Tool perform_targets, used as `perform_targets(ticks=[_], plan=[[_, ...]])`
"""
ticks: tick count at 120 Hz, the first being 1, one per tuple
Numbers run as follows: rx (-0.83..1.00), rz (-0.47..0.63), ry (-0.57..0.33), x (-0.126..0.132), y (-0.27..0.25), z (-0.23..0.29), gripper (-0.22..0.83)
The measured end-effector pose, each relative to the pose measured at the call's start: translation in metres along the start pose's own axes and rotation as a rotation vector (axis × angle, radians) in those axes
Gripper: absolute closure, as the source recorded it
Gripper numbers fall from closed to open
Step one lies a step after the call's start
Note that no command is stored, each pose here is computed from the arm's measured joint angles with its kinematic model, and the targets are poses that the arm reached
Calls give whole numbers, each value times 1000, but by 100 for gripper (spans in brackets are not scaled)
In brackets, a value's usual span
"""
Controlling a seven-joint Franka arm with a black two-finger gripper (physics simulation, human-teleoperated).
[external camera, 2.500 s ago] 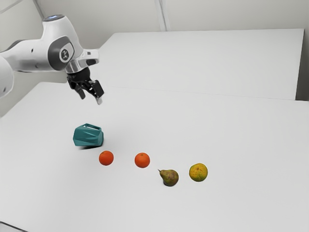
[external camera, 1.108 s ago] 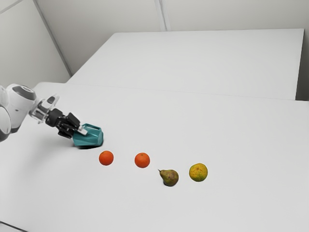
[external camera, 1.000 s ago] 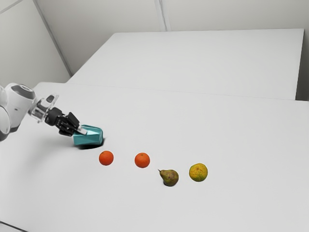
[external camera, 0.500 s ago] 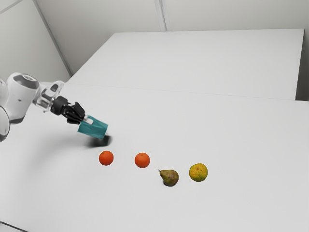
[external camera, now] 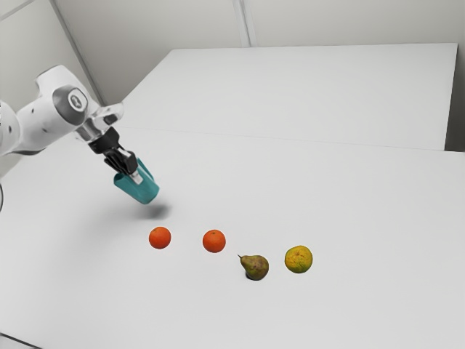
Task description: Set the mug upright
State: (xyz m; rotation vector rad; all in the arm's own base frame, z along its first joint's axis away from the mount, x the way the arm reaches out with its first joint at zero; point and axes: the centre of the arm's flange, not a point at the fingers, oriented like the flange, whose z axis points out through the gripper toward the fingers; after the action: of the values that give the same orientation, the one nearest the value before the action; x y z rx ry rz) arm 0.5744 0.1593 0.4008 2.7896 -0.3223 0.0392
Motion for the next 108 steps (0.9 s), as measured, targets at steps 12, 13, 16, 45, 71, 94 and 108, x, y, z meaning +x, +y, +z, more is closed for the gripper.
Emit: perform_targets(ticks=[12, 13, 16, 45, 71, 94, 108], plan=[[107, 32, -26, 4, 7, 13, 78], [114, 34, -28, 4, 7, 15, 78], [134, 40, -33, 4, 9, 18, 78], [285, 84, -65, -7, 35, 28, 79], [296, 50, -82, -24, 53, 36, 79], [294, 22, -123, -33, 65, 54, 79], [310, 12, -146, -35, 66, 57, 79]])
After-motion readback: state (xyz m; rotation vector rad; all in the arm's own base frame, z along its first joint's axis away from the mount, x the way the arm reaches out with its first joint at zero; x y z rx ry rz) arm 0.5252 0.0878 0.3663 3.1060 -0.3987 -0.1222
